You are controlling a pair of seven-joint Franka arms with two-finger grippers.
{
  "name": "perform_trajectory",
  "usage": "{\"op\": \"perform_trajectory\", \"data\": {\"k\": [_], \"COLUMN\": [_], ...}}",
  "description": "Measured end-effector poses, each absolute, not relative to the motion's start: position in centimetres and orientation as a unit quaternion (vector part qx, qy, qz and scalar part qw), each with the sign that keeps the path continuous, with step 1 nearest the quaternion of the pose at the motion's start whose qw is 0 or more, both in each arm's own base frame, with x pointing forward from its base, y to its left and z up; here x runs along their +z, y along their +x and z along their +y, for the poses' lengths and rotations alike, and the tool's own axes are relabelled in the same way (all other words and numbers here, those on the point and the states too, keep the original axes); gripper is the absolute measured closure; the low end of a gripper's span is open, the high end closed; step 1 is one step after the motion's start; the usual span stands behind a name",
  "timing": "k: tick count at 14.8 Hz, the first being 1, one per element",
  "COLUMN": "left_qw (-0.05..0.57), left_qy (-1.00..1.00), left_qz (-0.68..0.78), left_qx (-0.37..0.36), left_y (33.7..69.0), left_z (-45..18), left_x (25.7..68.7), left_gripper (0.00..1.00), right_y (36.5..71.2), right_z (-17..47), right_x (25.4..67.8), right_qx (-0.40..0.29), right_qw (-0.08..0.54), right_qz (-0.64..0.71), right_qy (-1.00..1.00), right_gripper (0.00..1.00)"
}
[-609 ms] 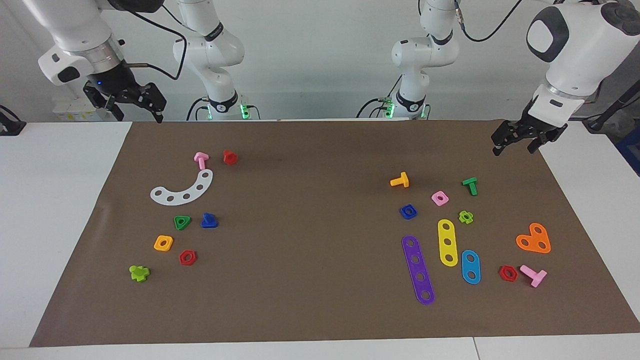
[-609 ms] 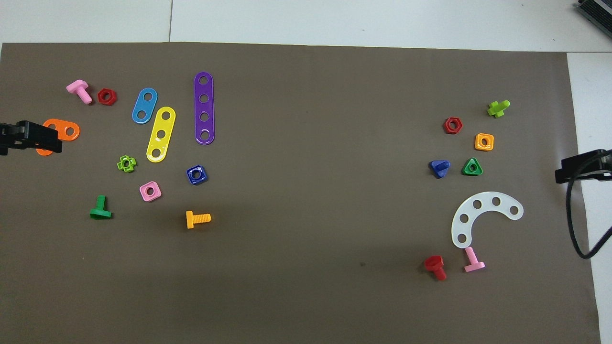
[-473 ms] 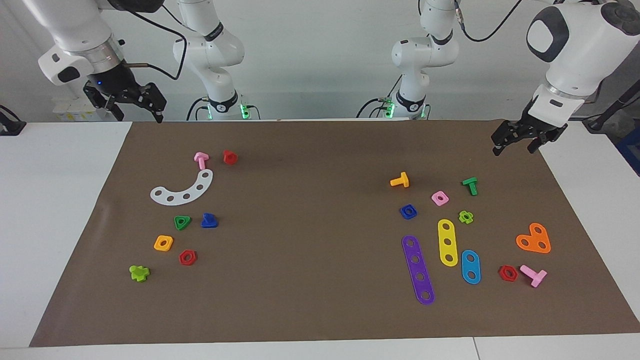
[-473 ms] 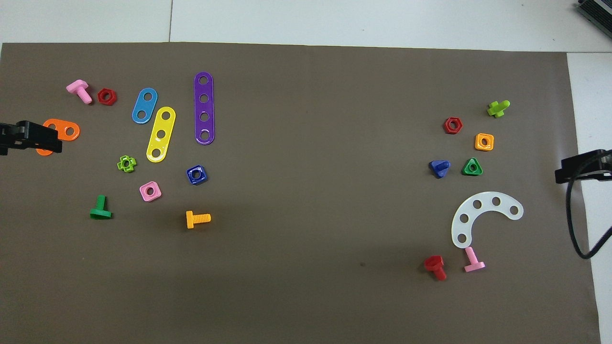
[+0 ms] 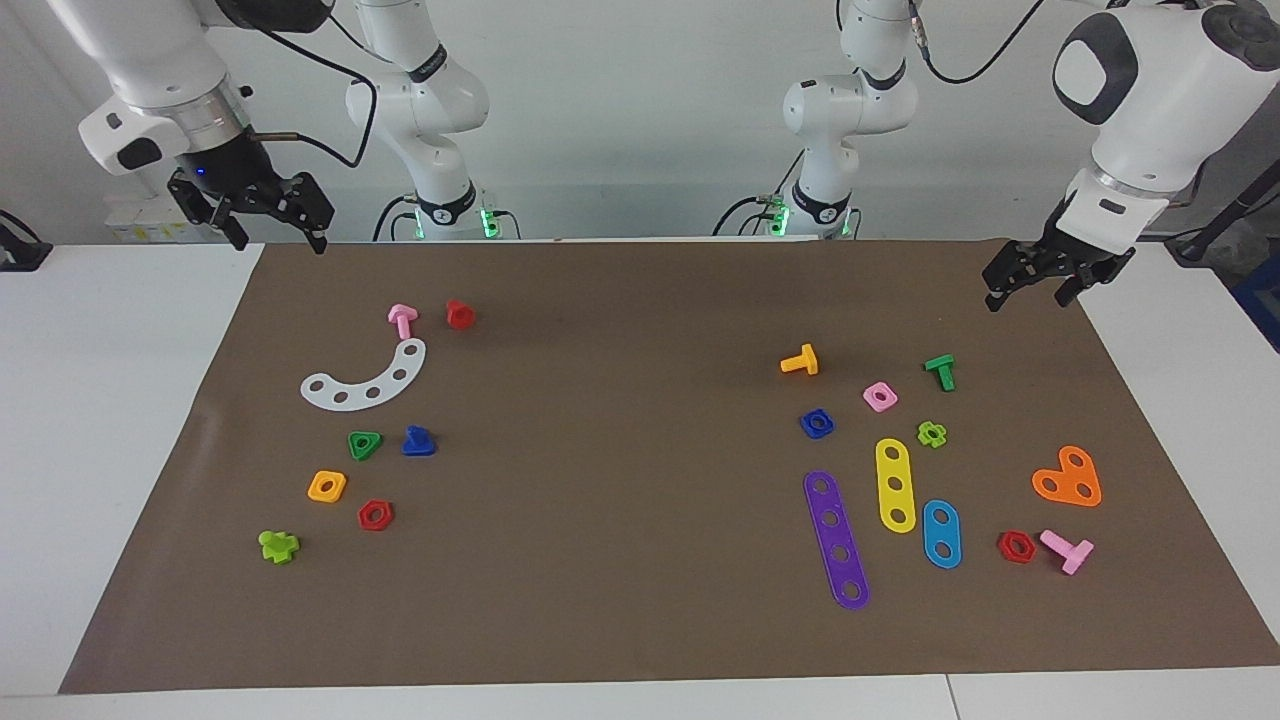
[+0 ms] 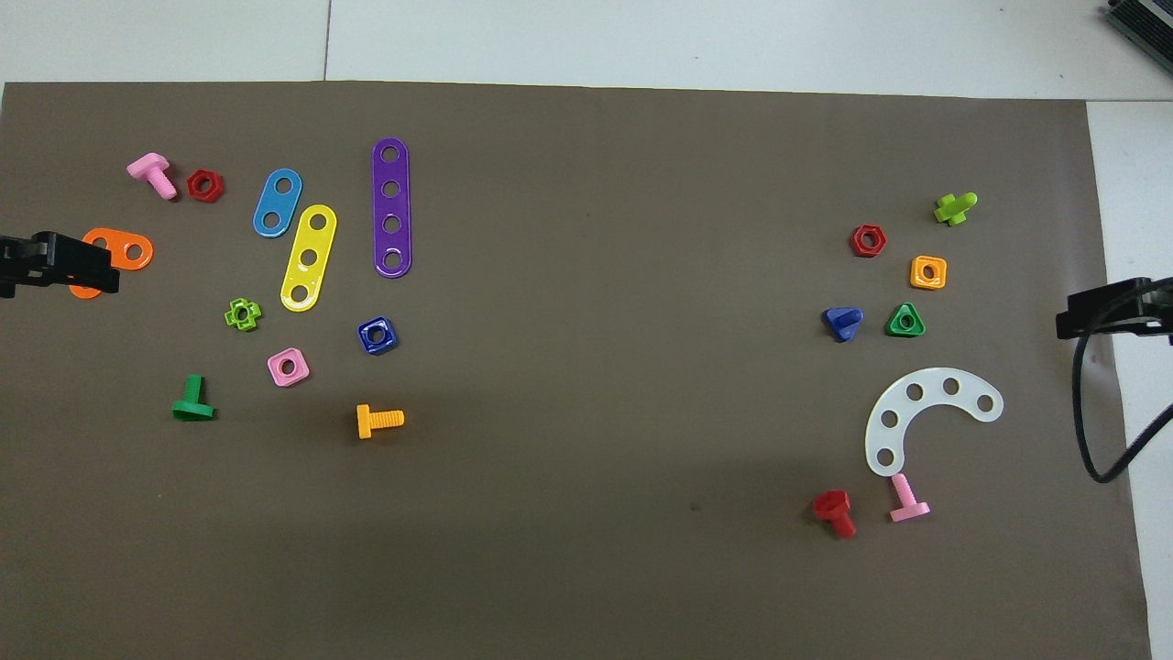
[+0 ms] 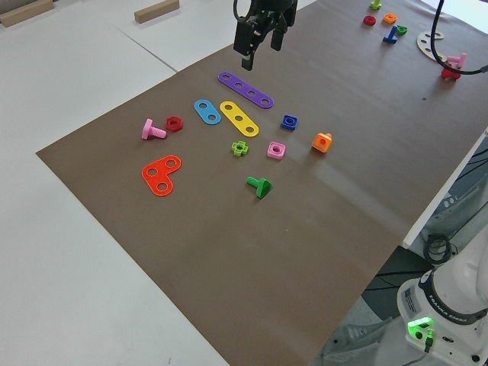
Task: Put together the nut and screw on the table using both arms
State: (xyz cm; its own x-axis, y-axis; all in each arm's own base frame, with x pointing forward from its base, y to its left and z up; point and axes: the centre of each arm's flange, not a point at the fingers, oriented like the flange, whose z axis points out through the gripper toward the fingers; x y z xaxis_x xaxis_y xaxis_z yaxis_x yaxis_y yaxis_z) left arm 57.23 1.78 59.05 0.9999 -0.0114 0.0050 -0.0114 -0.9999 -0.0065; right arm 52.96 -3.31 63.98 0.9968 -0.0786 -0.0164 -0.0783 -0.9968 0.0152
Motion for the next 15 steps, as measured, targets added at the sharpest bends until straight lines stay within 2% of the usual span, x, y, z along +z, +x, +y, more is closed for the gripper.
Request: {"op": "perform_trajectory", "data": {"k": [4,7,11,15], "left_qw": [0.003,0.003,0.003,0.003], "left_qy": [-1.000,-1.000,-1.000,-1.000], "left_qz": [0.006,0.006,0.006,0.006], "left_qx": [-0.003,-0.003,-0.003,-0.003], "left_y": [57.2,57.2,57.2,57.2], "left_z": [1.8,1.8,1.8,1.8], "left_x": [59.1,59.1,59.1,59.1], "left_gripper": [0.00,0.00,0.00,0.00], "right_y": [53.2,55.7,60.9,61.3], "right_z": [-3.0,-1.5,0.5,2.4], "right_x": [63.0,59.2,48.1,37.5], "right_qx": [-0.010,-0.005,0.021,0.027], "right_qw": [0.001,-0.013,-0.004,-0.009], "right_qz": [-0.011,0.031,0.116,0.138], "right_qy": [1.000,0.999,0.993,0.990], "right_gripper": [0.00,0.00,0.00,0.00]}}
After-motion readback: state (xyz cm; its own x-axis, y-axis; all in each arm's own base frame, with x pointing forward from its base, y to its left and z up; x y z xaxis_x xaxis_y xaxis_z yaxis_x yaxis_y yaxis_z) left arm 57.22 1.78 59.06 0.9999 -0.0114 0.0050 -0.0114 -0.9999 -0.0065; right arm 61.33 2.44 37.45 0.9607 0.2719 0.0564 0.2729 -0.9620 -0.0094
